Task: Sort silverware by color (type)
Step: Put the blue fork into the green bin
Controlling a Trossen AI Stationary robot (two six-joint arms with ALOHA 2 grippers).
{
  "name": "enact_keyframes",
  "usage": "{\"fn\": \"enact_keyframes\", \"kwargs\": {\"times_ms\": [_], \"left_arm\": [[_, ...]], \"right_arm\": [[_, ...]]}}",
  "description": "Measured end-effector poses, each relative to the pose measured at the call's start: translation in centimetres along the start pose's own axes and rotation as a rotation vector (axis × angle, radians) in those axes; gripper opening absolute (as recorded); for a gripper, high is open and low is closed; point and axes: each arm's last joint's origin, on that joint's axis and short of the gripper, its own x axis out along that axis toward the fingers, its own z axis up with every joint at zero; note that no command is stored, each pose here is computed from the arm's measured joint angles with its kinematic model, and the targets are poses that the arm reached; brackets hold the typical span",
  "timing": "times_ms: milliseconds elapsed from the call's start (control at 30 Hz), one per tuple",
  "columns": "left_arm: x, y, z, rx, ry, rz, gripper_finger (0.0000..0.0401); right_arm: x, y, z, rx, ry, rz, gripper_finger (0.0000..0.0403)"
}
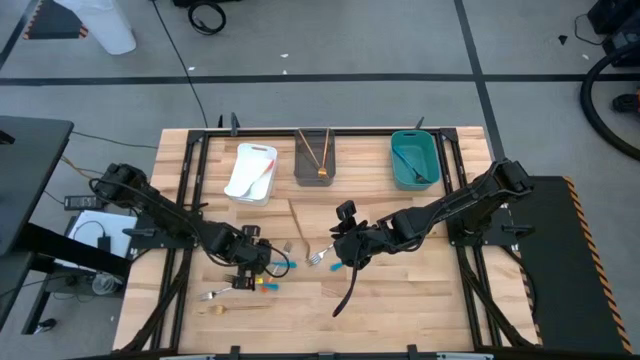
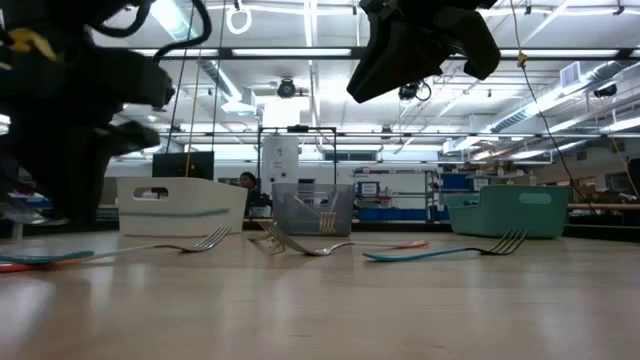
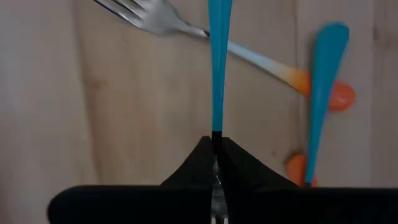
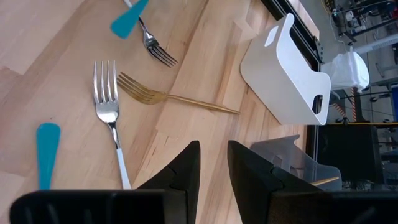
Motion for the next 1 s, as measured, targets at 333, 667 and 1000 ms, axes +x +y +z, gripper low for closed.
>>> {"fn": "enact_keyframes", "kwargs": {"times_ms": [333, 667, 1000], "left_arm": [[-4.7, 2.5, -0.1, -0.088, -0.189, 0.157, 0.0019], [-8.1, 7.3, -0.3, -0.4, -0.374, 0.34, 0.002], [-8.5, 11.0, -0.5, -0.48, -0.357, 0.459, 0.0022]], "right_arm": [[0.0, 0.0, 0.1, 0.003, -0.005, -0.002, 0.0092], [0.0, 0.0, 0.1, 0.005, -0.009, -0.004, 0.0092], [0.0, 0.0, 0.1, 0.013, -0.017, 0.014, 0.0092]]}}
